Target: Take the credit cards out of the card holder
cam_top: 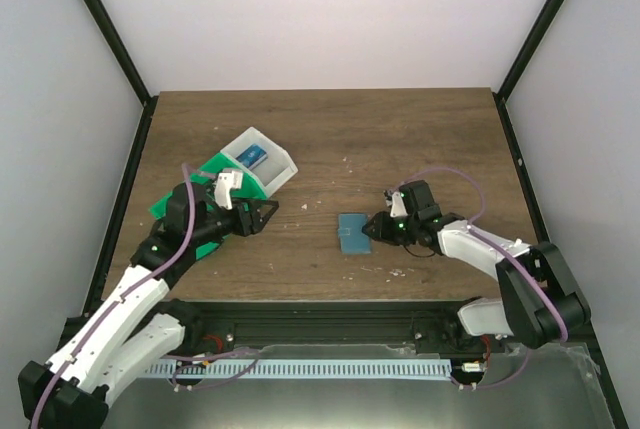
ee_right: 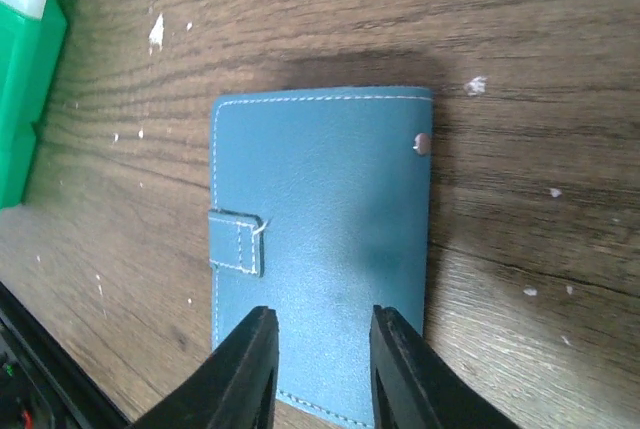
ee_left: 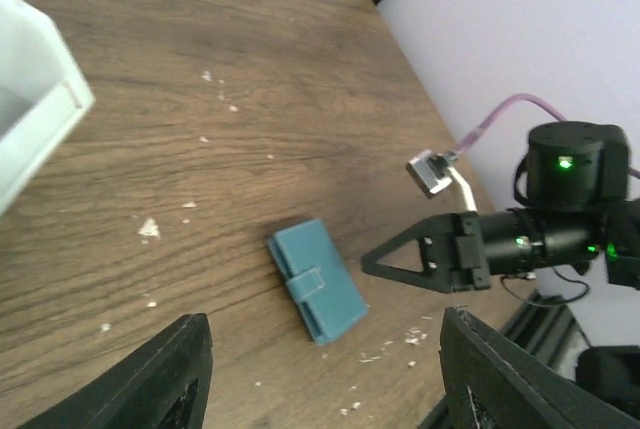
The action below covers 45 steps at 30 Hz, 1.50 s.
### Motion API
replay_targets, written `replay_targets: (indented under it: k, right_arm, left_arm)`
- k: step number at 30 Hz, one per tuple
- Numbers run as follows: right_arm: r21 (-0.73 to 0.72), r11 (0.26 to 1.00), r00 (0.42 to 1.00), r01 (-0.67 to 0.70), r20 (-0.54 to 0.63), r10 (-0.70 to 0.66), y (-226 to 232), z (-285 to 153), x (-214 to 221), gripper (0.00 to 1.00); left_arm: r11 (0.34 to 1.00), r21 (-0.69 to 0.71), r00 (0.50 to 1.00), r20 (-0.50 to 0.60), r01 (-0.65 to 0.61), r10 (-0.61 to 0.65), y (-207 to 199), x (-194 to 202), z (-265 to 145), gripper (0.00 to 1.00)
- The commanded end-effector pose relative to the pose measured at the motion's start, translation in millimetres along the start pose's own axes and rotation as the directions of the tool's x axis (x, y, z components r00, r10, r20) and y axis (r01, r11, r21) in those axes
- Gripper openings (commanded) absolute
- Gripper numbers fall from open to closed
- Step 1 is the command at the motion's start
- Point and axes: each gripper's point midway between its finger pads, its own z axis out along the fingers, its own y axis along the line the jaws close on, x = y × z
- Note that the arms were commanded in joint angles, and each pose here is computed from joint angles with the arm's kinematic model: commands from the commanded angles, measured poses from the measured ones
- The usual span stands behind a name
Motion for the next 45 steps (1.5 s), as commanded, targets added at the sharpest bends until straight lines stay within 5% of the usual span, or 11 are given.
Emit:
replay_targets:
  k: [1,6,12,17,32,45]
  right_arm:
    - [0.023,0.999,1.0,-0.022,0.02,0.022,-5.1,0.5,0.5,0.31]
    - [-0.022,1.0,1.0,-0.013,0.008,0.013,-2.4,10.9,0.6,0.35]
    - [-0.083,0.997,1.0,0.005,0.026,-0.003,3.9,15.2,-0.5,0.42]
    - [-0.11,0.994,1.0,0.004,0.029,-0.001,4.7,18.7,1.3,0.44]
    - [-0.087,0.996,0.998,-0.033,0.049,0.038,-7.0,18.8,8.3,0.51]
    - [-0.273,0.962,0.999,-0.023,0.03,0.032,27.7,13.3,6.7,0.57]
  left_arm:
    - [0.989,0.149,0.999,-0.034,0.021,-0.016,-24.4,8.0,7.5,0.63]
    - [0.981,0.17,0.994,-0.079,0.092,-0.079,-30.0,25.6,32.5,0.38]
    - [0.969,0.199,0.984,-0.13,0.146,-0.121,-39.1,46.7,76.8,0.29]
    - [0.955,0.22,0.96,-0.239,0.197,-0.143,-38.4,76.1,117.0,0.0]
    - [0.963,0.14,0.91,-0.381,0.232,-0.164,-3.4,139.7,183.9,0.0]
    - [0.973,0.076,0.879,-0.448,0.219,-0.162,21.0,171.3,193.3,0.0]
